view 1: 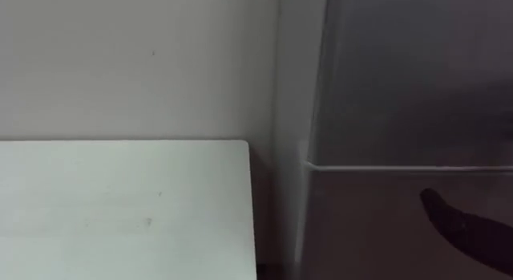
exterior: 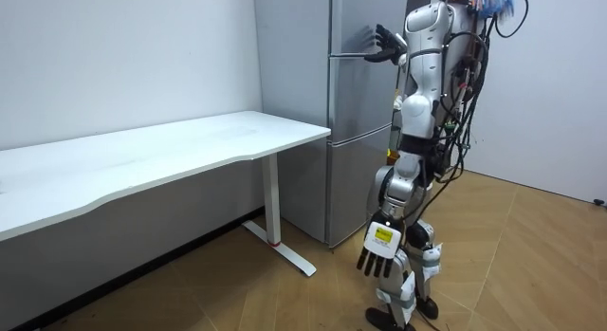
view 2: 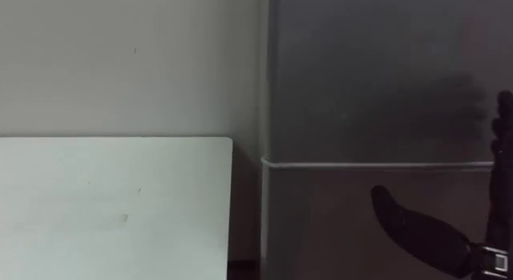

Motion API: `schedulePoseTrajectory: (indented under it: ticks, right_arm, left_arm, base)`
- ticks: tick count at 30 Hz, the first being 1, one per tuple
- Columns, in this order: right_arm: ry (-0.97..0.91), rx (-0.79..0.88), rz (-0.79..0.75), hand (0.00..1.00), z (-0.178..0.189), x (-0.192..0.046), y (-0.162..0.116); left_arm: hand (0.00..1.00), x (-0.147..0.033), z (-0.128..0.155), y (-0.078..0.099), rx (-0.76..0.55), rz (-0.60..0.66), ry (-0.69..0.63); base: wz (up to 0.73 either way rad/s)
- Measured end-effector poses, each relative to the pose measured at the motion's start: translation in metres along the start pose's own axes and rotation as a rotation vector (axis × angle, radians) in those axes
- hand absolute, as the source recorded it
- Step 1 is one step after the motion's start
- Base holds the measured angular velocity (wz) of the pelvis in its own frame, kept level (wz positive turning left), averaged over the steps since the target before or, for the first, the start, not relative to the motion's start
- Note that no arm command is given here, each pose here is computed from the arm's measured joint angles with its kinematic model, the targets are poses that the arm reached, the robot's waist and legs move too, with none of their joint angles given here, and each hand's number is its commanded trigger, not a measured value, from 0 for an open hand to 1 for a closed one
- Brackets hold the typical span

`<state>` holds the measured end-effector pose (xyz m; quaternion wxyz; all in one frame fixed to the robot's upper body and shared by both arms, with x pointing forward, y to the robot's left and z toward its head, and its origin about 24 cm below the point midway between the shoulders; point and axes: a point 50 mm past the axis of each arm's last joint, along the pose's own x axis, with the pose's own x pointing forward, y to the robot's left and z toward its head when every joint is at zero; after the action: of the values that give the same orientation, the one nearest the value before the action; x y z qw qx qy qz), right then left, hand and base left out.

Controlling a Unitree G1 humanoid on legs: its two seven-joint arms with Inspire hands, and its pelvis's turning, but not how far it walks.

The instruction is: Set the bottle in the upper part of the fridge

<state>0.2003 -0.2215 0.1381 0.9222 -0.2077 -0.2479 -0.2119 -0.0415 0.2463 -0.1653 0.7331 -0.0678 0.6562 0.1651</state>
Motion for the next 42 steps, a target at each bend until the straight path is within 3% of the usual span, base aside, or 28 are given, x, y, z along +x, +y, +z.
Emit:
schedulePoseTrajectory:
  ticks: [14,23,29,34,42]
  right_arm:
    - [0.008,0.015,0.089,0.00,0.000,0.000,0.004]
    - [0.133,0.440,0.078,0.00,-0.009,0.004,-0.003]
    - [0.319,0.513,-0.047,0.00,-0.044,-0.012,-0.018]
    - [0.458,0.555,-0.251,0.00,-0.069,-0.017,-0.042]
    - [0.540,0.451,-0.567,0.00,-0.086,-0.028,-0.076]
  left_arm:
    - [0.00,0.000,-0.003,-0.002,0.015,-0.032,0.035]
    - [0.00,0.000,0.002,-0.003,0.041,-0.011,0.006]
    - [0.00,-0.002,0.008,0.001,0.075,0.031,-0.047]
    - [0.00,-0.004,0.018,0.008,0.004,0.108,-0.099]
    - [0.00,-0.005,0.020,0.012,-0.022,0.185,-0.114]
  base:
    - [0.00]
    - [0.10]
    - [0.05]
    - [0.05]
    - [0.08]
